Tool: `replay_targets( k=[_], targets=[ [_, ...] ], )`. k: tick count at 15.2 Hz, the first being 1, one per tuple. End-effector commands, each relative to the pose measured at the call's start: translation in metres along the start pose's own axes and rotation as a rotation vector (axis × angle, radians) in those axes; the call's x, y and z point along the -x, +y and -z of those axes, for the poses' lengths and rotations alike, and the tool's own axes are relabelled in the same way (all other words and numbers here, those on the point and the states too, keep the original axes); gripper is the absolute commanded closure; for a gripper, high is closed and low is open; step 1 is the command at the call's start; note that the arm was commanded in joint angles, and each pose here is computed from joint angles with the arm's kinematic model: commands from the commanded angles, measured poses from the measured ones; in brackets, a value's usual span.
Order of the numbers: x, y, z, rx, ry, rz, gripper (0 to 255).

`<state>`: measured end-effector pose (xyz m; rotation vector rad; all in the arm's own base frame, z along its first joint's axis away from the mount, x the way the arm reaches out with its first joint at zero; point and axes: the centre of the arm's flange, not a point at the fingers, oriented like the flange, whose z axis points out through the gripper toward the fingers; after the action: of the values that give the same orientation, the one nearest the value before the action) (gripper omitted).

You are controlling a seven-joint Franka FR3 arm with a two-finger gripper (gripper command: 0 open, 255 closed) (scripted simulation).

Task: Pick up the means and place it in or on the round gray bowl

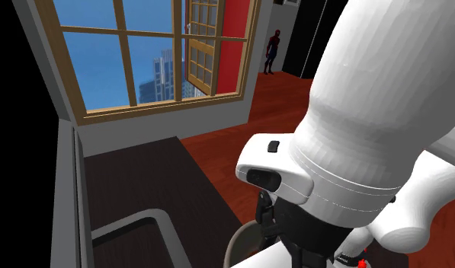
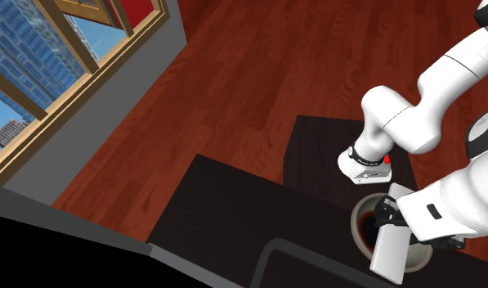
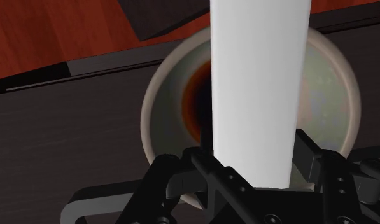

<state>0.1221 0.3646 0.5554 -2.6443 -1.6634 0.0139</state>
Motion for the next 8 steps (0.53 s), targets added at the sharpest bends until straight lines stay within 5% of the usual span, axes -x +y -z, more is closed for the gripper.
replay_targets(
  k=[1, 2, 3, 8],
  targets=[
    [-0.0001, 0.0000, -0.0014, 0.000, -0.003, 0.000, 255],
    [-0.0001, 0.0000, -0.0014, 0.000, -0.003, 0.000, 255],
    [-0.0002, 0.0001, -0.0011, 0.000, -0.003, 0.000, 0],
    [-0.0001, 0.0000, -0.0014, 0.000, -0.003, 0.000, 0]
  ],
)
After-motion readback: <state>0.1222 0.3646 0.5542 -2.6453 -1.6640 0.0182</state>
